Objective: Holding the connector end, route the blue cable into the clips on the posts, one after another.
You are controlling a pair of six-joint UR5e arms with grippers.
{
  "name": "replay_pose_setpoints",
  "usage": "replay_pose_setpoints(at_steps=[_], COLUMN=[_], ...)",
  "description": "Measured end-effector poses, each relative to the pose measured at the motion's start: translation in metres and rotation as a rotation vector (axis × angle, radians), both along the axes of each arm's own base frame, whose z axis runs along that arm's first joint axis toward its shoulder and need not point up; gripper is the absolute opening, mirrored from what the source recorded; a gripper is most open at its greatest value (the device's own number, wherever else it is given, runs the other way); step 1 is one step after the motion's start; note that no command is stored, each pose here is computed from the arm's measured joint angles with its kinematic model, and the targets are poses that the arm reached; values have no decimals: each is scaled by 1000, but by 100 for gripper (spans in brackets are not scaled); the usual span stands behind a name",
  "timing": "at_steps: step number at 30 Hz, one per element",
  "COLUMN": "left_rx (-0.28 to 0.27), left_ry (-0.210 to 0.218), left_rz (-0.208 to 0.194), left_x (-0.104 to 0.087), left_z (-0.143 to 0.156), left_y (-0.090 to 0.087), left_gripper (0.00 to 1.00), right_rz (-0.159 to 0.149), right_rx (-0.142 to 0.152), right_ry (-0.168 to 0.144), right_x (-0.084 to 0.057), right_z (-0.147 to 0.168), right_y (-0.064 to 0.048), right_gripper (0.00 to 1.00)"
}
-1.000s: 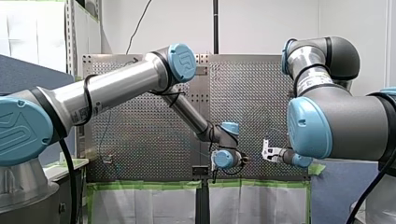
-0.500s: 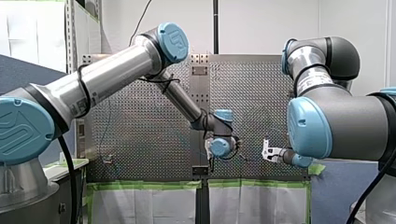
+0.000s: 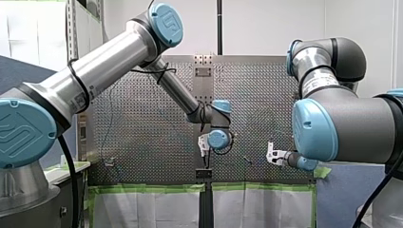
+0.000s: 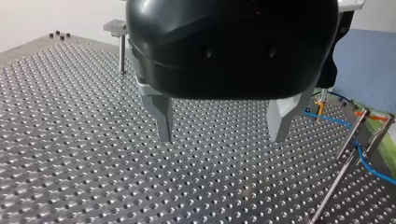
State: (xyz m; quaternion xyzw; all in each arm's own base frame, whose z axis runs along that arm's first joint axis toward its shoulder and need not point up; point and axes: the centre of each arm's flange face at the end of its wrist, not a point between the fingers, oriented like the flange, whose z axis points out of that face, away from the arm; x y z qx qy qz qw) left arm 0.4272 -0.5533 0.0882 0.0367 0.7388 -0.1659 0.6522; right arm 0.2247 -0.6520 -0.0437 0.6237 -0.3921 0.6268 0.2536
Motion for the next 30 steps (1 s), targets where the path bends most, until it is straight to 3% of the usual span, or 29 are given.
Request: replay_pose_setpoints(at_steps=[15, 30], left_rx=[-108, -71], left_ry=[-38, -33], left_rz=[4, -13], left_x=[-24, -57], left_z=[46, 78], left_y=[23, 56], left_gripper=[100, 100], right_rz=[11, 17], right_rx=[2, 6], right_ry=[0, -1], right_x=[1, 0], right_z=[-2, -4], right_y=[1, 2], right_gripper=[0, 0])
